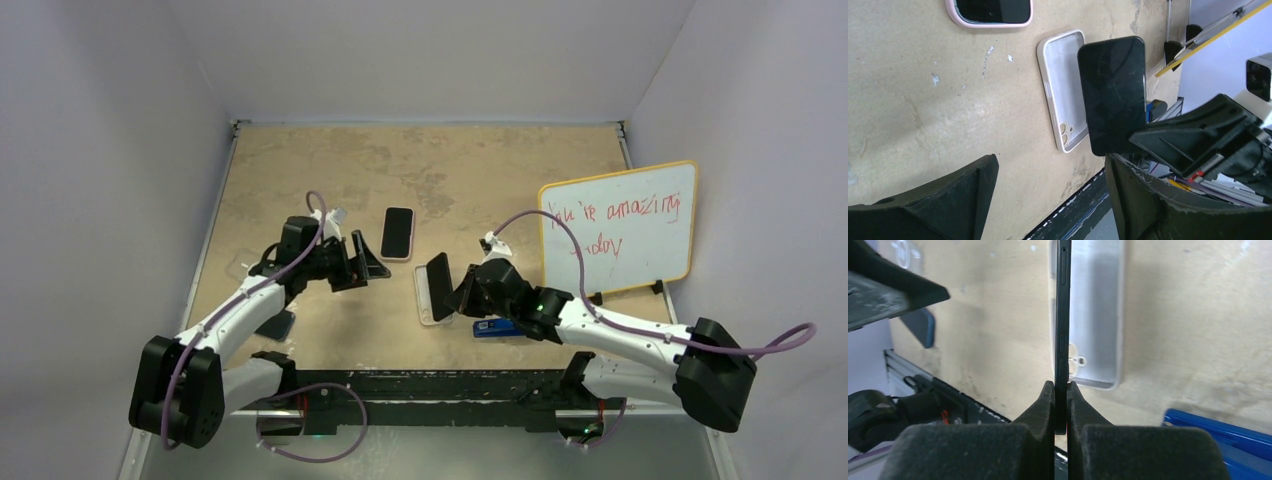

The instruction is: Put the phone into the phone case

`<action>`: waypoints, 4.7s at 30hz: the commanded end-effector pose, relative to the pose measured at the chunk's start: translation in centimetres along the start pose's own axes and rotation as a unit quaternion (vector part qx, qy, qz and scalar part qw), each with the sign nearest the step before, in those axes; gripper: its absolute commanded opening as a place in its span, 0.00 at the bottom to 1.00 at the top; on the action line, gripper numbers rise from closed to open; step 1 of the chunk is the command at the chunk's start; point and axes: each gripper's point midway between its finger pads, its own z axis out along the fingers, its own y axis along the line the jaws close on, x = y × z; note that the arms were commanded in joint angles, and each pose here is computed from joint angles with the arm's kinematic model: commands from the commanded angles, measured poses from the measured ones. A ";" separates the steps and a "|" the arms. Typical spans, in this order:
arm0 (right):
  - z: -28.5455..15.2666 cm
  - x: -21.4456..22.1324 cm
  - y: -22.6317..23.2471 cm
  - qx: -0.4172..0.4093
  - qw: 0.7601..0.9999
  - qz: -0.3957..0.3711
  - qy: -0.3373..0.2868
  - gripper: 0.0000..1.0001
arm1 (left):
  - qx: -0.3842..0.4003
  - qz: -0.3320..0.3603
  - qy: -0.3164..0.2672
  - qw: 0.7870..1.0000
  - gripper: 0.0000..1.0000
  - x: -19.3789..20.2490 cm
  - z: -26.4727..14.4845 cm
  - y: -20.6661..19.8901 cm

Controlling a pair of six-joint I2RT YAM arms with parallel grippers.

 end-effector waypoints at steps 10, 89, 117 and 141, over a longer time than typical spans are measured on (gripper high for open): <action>1.0 0.3 -0.1 -0.018 1.000 0.020 0.007 0.00 | 0.020 0.010 0.012 1.000 0.71 1.1 3.0 -1.0; 6.4 1.8 -2.5 0.014 0.988 -0.068 0.136 0.00 | -0.009 0.024 0.081 0.996 0.38 5.3 10.4 -1.4; 5.7 -0.7 -3.1 -0.009 0.997 0.047 0.068 0.62 | -0.044 0.029 0.057 0.997 0.29 4.6 9.4 -0.6; 6.1 -0.8 1.8 -0.155 0.981 0.079 0.088 0.68 | -0.066 -0.007 0.090 0.994 0.14 6.4 8.9 1.8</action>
